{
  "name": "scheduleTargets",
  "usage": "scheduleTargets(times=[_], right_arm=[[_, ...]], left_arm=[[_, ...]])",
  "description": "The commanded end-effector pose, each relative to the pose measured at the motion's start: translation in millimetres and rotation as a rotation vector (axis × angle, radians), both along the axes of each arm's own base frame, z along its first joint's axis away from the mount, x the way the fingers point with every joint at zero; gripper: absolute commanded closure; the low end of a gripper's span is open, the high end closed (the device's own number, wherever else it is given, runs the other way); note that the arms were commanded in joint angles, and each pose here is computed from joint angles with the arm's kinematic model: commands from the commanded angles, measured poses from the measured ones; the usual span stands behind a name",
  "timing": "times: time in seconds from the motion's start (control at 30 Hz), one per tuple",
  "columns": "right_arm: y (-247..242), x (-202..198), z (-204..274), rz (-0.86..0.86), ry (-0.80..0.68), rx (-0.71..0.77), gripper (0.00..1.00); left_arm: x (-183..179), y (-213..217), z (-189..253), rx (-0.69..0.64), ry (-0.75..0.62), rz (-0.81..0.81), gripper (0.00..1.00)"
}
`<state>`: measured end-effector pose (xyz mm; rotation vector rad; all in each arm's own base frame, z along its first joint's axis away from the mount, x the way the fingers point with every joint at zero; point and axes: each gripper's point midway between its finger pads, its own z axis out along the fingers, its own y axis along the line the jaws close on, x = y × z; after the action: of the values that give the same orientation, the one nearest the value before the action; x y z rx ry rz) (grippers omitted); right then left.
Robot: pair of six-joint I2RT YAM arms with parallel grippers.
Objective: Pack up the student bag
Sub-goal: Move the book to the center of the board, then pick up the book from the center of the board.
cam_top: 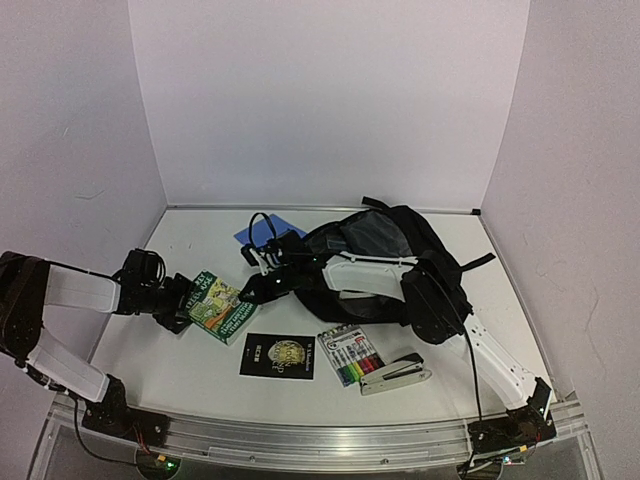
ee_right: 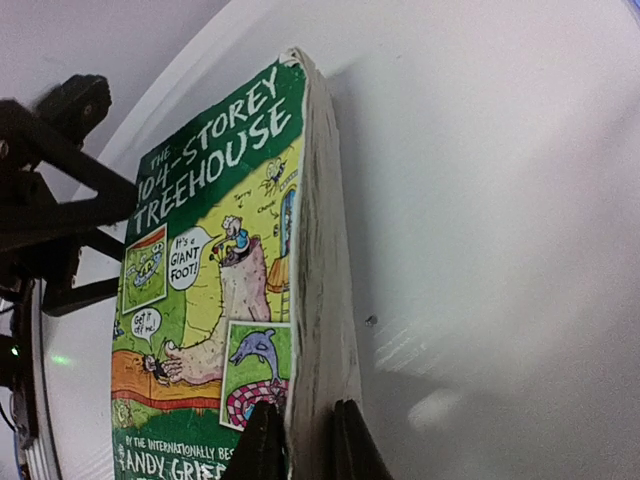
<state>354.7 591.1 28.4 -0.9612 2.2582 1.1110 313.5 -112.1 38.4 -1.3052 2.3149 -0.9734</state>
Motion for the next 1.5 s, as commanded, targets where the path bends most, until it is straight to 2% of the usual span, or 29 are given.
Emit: scheduleTargets(times=[0.0, 0.13, 0.4, 0.6, 0.67, 0.8, 0.87, 0.9, 0.97, 1.07, 1.17, 1.27, 1.47], right_arm=[[-1, -56, -28, 0.092, 0.187, -0.049, 0.95], [-2, -59, -28, 0.087, 0.223, -0.046, 1.00], [-1, -67, -22, 0.120, 0.256, -0.023, 1.00], [4, -68, -16, 0.128, 0.260, 0.003, 1.00], [5, -66, -14, 0.127, 0.254, 0.007, 1.00], [5, -60, -2, 0.123, 0.231, 0.023, 1.00], [5, -53, 11, 0.114, 0.210, 0.041, 0.98], [5, -48, 21, 0.107, 0.196, 0.052, 0.96], [2, -35, 44, 0.081, 0.160, 0.076, 0.85], [-8, -13, 90, 0.032, 0.101, 0.120, 0.58], [-34, 17, 129, -0.054, 0.029, 0.125, 0.38], [-71, 41, 153, -0.146, -0.046, 0.067, 0.30], [-159, 79, 146, -0.350, -0.211, -0.225, 0.31]], left_arm=[[43, -20, 70, -0.007, -0.342, -0.129, 0.18], [46, -33, 94, -0.033, -0.441, -0.215, 0.25], [44, -55, 108, -0.155, -0.545, -0.283, 0.43], [47, -76, 89, -0.208, -0.466, -0.357, 0.47], [45, -81, 87, -0.229, -0.451, -0.379, 0.50], [41, -80, 93, -0.207, -0.425, -0.396, 0.65], [38, -73, 93, -0.153, -0.389, -0.379, 0.81], [38, -67, 95, -0.115, -0.363, -0.359, 0.90], [40, -55, 107, -0.062, -0.343, -0.314, 1.00], [47, -53, 143, -0.056, -0.402, -0.304, 1.00], [54, -57, 171, -0.049, -0.425, -0.337, 1.00], [61, -67, 200, -0.083, -0.473, -0.376, 1.00], [74, -91, 250, -0.149, -0.578, -0.507, 1.00]])
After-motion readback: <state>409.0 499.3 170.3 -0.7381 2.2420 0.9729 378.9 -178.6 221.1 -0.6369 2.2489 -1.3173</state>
